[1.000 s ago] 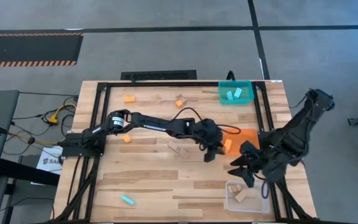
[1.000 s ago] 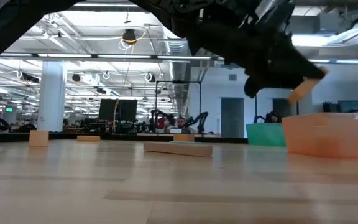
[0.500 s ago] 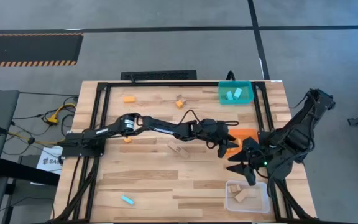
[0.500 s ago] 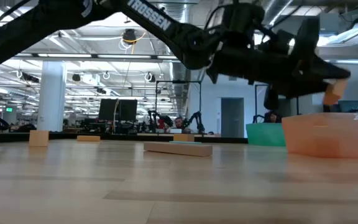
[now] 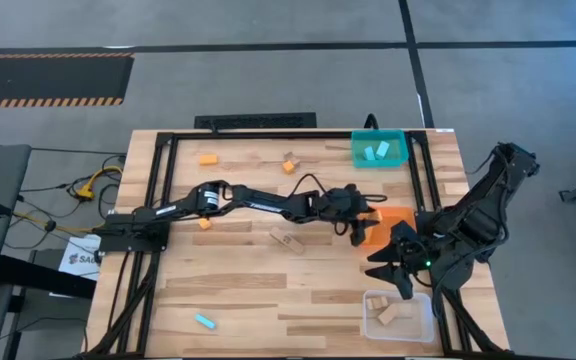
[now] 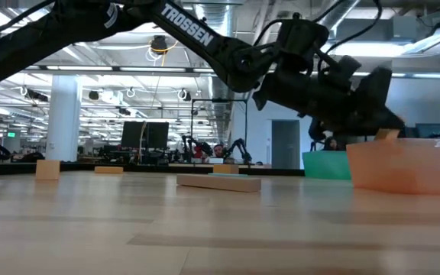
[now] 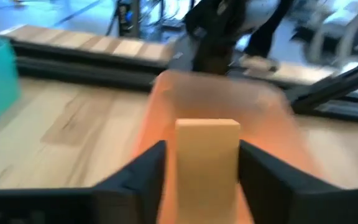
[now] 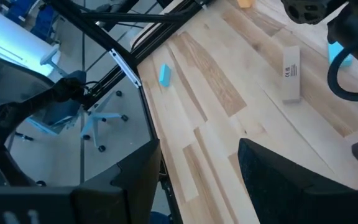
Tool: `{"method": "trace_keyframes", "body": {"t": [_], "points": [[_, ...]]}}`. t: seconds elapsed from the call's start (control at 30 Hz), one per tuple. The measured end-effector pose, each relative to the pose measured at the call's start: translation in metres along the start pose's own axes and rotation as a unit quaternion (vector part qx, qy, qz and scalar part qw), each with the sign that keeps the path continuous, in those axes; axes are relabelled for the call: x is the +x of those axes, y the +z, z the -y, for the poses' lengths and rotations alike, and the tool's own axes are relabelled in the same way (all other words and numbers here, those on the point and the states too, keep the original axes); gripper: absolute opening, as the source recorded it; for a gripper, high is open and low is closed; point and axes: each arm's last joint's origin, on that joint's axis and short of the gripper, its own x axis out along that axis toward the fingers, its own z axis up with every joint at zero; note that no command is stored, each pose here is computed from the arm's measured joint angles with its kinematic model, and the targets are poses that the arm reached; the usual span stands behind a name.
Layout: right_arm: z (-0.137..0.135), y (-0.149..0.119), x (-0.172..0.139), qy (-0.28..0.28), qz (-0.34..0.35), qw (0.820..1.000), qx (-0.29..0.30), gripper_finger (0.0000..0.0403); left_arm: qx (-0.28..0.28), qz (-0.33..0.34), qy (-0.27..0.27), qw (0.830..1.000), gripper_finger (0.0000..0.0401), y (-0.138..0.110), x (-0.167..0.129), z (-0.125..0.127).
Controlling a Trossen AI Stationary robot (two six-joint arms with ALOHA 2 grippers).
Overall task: Sort & place blocks by color
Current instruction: Put the orange block into the orange bin, then put the blue block into the blue bin
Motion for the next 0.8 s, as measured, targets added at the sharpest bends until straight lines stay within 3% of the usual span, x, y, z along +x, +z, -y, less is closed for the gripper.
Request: {"method": "trace_keyframes", "body": {"t": [0.17, 0.3, 0.37, 0.57, 0.73, 0.8], "points": [[0.000, 0.000, 0.000, 0.000, -0.001, 1.000, -0.003, 0.0240, 0.014, -0.026, 0.019, 0.999, 0.0286, -0.001, -0.002, -0.006], [0.001, 0.000, 0.000, -0.004, -0.003, 1.000, -0.007, 0.0240, 0.013, -0.065, 0.024, 0.998, 0.0333, 0.001, -0.006, -0.011], [0.001, -0.001, 0.000, -0.006, -0.004, 1.000, -0.008, 0.0240, 0.014, -0.103, 0.030, 0.994, 0.0343, 0.006, -0.010, -0.013], [0.001, -0.001, 0.000, -0.006, -0.004, 1.000, -0.024, 0.0240, 0.044, -0.215, 0.039, 0.975, 0.0344, 0.053, -0.034, -0.012], [0.002, 0.000, 0.000, -0.007, -0.004, 0.999, -0.042, 0.0240, 0.120, -0.331, 0.017, 0.936, 0.0342, 0.063, -0.060, -0.010], [0.002, 0.000, 0.000, -0.007, -0.004, 0.999, -0.047, 0.0240, 0.141, -0.386, 0.008, 0.912, 0.0342, 0.059, -0.074, -0.012]]}}
